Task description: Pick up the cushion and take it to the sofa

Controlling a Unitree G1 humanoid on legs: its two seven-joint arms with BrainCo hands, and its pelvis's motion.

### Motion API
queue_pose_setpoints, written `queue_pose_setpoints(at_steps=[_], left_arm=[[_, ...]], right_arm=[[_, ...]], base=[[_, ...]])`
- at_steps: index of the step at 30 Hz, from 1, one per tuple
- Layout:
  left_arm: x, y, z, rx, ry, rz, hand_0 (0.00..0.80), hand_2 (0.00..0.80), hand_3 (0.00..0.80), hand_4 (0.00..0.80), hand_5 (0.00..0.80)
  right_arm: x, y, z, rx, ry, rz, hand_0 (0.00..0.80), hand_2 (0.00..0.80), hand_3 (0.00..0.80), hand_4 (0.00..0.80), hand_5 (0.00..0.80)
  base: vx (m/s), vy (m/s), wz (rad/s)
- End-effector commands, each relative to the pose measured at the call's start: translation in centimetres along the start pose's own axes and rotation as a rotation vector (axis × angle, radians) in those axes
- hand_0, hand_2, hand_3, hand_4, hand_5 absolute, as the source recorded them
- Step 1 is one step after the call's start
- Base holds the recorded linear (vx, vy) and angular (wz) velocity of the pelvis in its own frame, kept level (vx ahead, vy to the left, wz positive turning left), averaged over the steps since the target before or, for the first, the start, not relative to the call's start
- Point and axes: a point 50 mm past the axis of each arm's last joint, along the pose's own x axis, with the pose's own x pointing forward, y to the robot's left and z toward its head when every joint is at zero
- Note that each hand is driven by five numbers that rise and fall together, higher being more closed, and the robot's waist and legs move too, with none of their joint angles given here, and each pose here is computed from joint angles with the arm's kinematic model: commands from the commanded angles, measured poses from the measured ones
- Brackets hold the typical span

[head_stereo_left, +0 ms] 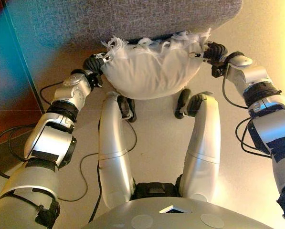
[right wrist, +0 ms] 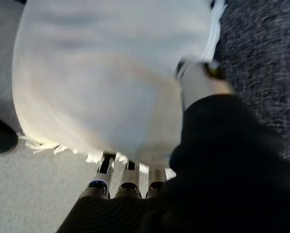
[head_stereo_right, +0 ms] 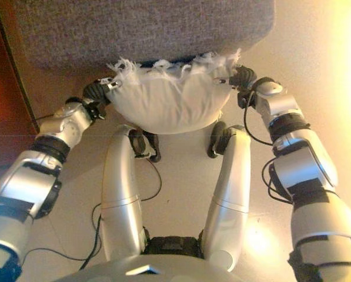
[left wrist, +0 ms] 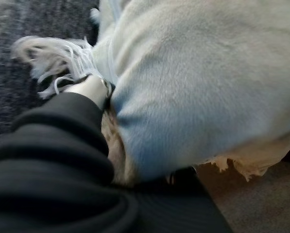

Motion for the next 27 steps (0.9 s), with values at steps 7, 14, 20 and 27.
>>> queue_pose_setpoints(at_steps=[7,14,20,27], left_arm=[[0.9,-3.9,4.0,-0.015,-0.176,-0.140,0.800,0.800,0.800,0.800,0.800],[0.7,-4.0,4.5,-0.018,-0.214,-0.151,0.800,0.800,0.800,0.800,0.800],[0.3,-4.6,5.2,-0.052,-0.309,-0.180,0.800,0.800,0.800,0.800,0.800],[-1.2,-4.9,2.5,-0.034,-0.452,-0.109,0.800,0.800,0.800,0.800,0.800]], right_arm=[[0.5,2.7,4.7,-0.083,-0.144,0.074,0.800,0.800,0.800,0.800,0.800],[0.5,2.4,4.6,-0.096,-0.151,0.045,0.800,0.800,0.800,0.800,0.800],[0.2,2.6,5.2,-0.070,-0.246,0.031,0.800,0.800,0.800,0.800,0.800],[-1.1,4.8,3.8,0.049,-0.457,0.002,0.800,0.800,0.800,0.800,0.800]], base=[[0.000,0.000,0.00],[0.000,0.000,0.00],[0.000,0.000,0.00],[-0.003,-0.027,-0.04]])
